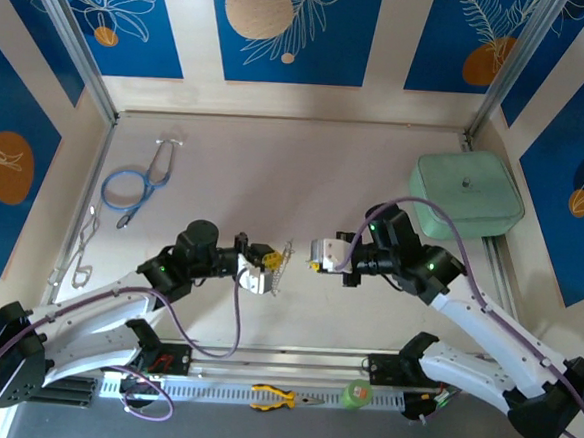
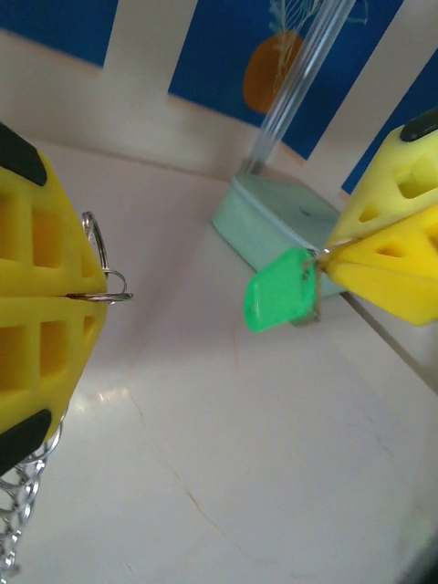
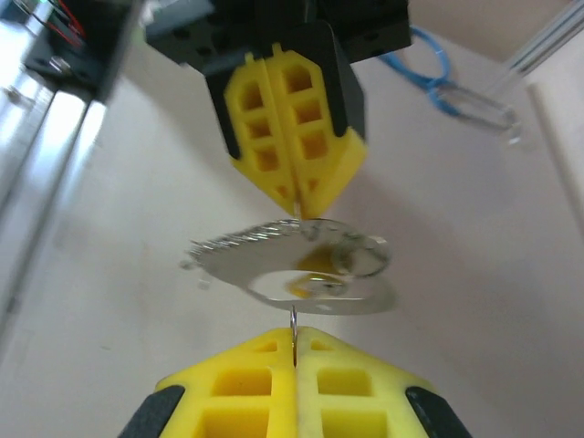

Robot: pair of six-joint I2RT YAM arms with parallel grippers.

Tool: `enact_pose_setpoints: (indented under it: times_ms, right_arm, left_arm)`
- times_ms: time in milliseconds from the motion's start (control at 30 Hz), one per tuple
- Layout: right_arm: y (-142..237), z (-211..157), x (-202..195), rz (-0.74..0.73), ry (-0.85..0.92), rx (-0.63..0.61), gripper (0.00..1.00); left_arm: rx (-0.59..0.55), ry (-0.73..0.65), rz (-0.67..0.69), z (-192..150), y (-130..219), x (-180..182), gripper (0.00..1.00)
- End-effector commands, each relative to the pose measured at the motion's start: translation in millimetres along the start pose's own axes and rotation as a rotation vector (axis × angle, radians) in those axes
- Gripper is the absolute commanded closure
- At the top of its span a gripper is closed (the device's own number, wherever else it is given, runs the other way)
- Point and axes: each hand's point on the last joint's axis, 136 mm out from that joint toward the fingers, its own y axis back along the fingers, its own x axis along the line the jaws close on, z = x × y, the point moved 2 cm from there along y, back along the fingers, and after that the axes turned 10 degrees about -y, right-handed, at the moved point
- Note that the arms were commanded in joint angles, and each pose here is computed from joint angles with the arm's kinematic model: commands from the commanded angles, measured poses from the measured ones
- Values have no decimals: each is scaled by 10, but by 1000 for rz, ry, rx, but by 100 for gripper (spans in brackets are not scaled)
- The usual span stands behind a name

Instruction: Put the keys on the keyring

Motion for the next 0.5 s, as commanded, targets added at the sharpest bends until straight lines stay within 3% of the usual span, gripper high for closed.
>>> enact_pose_setpoints:
  times_ms: [0,267,467]
  right_arm:
    - [74,123,249,212,-217,-31,100]
    - [7,227,231,336,-365,39,100]
    - [-133,110,154,311,-411,140,100]
  left_arm:
    - [31,-245,58,25,16,115,100]
    - [50,-468,83,126,-8,86,100]
    - [69,-623,63,194,-52,47,100]
